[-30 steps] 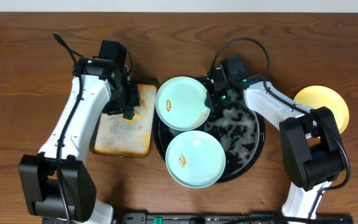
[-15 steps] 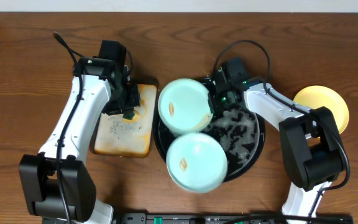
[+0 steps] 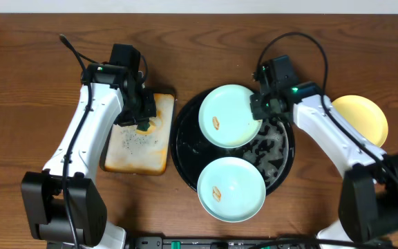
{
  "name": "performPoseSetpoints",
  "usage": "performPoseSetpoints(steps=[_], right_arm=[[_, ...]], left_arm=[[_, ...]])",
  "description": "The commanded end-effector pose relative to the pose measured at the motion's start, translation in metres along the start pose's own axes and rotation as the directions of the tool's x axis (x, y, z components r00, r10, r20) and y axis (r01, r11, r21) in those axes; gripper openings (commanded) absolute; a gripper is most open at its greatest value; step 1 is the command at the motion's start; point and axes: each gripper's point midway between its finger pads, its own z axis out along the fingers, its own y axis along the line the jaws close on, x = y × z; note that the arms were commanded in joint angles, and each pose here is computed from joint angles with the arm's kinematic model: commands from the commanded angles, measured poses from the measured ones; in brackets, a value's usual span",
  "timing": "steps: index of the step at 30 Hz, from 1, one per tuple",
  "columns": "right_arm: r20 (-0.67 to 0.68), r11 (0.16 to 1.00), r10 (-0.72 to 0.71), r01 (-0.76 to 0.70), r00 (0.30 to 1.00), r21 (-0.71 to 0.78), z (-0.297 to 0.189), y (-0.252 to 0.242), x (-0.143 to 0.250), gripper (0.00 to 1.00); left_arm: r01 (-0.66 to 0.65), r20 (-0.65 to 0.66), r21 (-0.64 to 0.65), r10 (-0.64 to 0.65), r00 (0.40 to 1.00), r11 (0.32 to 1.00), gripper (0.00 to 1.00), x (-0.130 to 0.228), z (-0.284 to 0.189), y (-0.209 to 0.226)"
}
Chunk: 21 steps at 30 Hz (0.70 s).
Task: Clean dirty plates on tray and stack at the side
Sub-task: 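Grip the rim of the upper light-blue plate with the right gripper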
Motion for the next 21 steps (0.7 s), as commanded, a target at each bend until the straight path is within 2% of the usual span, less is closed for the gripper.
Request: performPoseSetpoints(steps=[1, 5, 12, 16, 20, 21], right_arm=[[-0.033, 0.994, 0.013, -0.010, 0.999, 0.109, 0.003, -0.021, 0.009, 0.01], [-0.087, 0.991, 0.048, -0.036, 0.995, 0.128, 0.013, -0.024, 0.021, 0.01], [-0.145, 0.974, 0.168, -0.141, 0.975, 0.175, 0.033, -0.030, 0.038, 0.01], [-0.148, 0.973, 0.176, -0.148, 0.973, 0.179, 0.033, -0.030, 0.039, 0.01], [-0.163, 0.955, 0.254, -0.221, 0.953, 0.198, 0.032, -0.030, 0.047, 0.01], [-0.165, 0.955, 0.253, -0.219, 0.953, 0.199, 0.031, -0.030, 0.047, 0.05]], left_arm=[[-0.015, 0.011, -0.021, 0.015, 1.000, 1.000, 0.08, -0.003, 0.000, 0.004], [-0.014, 0.024, -0.066, 0.016, 1.000, 0.998, 0.08, -0.005, -0.001, 0.012], [-0.013, 0.014, -0.072, 0.014, 1.000, 0.997, 0.08, -0.001, 0.006, 0.014], [-0.013, 0.005, -0.075, 0.013, 1.000, 0.997, 0.08, 0.003, 0.022, 0.017], [0.003, 0.001, -0.076, -0.003, 1.000, 0.997, 0.08, 0.009, 0.041, 0.021], [0.003, -0.002, -0.077, -0.003, 1.000, 0.997, 0.08, 0.011, 0.045, 0.022]])
